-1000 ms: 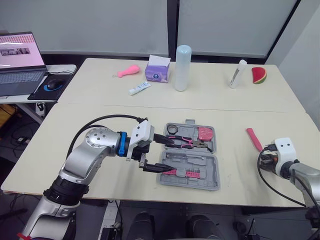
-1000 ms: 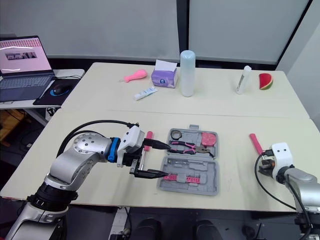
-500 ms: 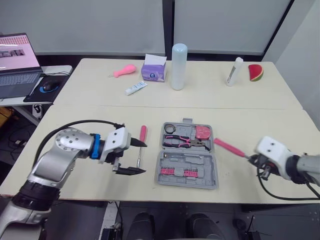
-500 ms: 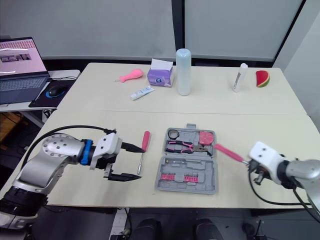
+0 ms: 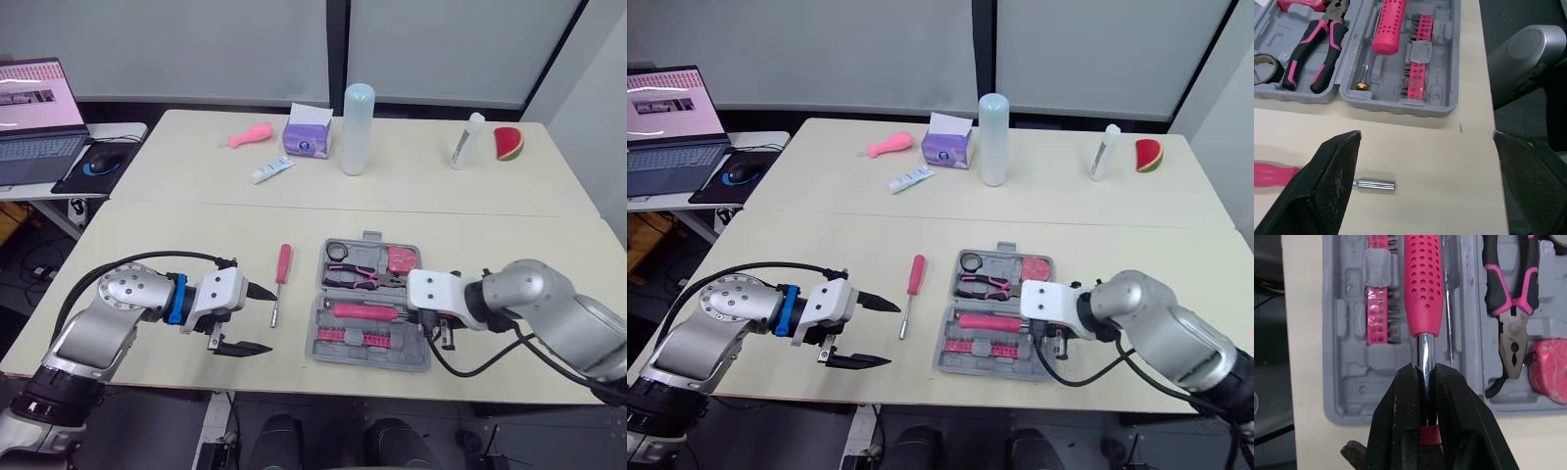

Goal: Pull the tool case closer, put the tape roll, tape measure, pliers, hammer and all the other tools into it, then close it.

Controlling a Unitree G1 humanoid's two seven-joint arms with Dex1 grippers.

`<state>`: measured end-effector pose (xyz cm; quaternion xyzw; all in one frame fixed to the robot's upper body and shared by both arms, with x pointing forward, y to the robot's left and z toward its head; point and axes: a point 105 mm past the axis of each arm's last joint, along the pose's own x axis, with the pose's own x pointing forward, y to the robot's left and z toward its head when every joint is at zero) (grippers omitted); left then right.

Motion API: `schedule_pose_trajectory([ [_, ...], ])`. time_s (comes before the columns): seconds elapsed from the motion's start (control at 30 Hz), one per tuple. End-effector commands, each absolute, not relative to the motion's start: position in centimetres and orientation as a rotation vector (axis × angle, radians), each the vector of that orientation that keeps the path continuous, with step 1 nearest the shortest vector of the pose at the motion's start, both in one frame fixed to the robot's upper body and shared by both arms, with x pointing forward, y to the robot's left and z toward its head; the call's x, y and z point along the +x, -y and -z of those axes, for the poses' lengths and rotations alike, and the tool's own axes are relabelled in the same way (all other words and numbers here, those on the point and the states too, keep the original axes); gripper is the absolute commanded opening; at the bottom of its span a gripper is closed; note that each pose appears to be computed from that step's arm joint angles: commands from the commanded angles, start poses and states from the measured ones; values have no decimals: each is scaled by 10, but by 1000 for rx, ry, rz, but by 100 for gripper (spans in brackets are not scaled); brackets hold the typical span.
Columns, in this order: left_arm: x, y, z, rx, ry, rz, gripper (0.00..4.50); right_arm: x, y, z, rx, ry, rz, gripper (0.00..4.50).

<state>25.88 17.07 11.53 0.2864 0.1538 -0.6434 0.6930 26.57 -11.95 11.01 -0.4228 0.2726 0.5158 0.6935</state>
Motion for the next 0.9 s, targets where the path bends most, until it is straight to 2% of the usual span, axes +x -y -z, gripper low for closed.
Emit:
schedule_pose_trajectory([
  [0.03, 259, -166, -121, 667, -311, 1449, 450, 268, 114, -105, -977, -611, -1164, 22],
  [0.47, 258, -160, -122, 666, -298, 1457, 450, 284, 97, -90, -993, -600, -1185, 22],
  [0.9, 259, -155, -123, 666, -286, 1454, 450, 287, 89, -79, -1004, -593, -1219, 22],
])
